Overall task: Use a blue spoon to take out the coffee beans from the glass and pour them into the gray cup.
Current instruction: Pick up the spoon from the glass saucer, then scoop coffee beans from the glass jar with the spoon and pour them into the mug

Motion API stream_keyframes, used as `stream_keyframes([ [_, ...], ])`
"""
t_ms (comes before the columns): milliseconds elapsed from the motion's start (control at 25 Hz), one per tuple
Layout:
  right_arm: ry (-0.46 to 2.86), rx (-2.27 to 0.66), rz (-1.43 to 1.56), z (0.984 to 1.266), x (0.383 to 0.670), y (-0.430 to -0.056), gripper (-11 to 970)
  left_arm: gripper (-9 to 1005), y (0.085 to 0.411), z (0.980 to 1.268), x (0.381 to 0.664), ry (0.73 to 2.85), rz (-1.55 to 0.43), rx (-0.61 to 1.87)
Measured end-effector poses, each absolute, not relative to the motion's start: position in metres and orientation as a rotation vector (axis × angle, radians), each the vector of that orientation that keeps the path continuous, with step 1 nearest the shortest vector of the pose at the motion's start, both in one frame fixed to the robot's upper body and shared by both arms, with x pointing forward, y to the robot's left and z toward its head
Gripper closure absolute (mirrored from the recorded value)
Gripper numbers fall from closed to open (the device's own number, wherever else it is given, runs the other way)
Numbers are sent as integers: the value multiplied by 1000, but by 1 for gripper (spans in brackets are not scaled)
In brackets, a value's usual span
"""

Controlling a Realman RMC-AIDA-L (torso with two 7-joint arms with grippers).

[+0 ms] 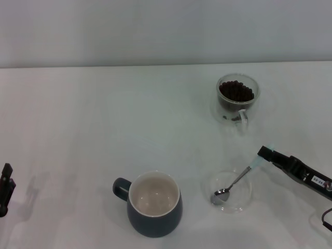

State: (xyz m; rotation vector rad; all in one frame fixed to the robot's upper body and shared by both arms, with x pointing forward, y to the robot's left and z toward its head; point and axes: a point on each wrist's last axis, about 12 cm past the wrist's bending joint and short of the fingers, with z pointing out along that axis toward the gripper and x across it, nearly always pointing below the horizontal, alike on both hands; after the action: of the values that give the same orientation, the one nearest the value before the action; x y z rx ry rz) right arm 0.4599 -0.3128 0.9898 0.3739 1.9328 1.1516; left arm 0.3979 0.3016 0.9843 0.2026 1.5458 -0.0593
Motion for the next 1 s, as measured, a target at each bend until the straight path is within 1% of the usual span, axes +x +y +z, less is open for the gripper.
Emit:
stream_keyframes([
  [240,1864,382,1178,997,461,-315,801,344,302,984,398,1545,-59,203],
  [400,1787,377,1166,1007,469,-322,812,343,301,984,398,1545,-60,203],
  [480,1743,340,1139,1016,477,-327,812,342,301,984,398,1545,-61,201],
  [520,1686,271,1101,1029,488,-331,812,342,300,984,399,1547,-72,191],
  [560,1686,271,1101,1029,488,-331,813,342,300,984,399,1547,-72,191],
  [840,1505,62,944,1071,533,-333,814,342,301,984,403,1561,-132,131],
  [920,1437,-43,844,1087,548,-331,814,342,300,984,405,1560,-135,133],
  [1000,1421,-86,805,1091,554,-329,814,342,299,985,406,1558,-138,133],
])
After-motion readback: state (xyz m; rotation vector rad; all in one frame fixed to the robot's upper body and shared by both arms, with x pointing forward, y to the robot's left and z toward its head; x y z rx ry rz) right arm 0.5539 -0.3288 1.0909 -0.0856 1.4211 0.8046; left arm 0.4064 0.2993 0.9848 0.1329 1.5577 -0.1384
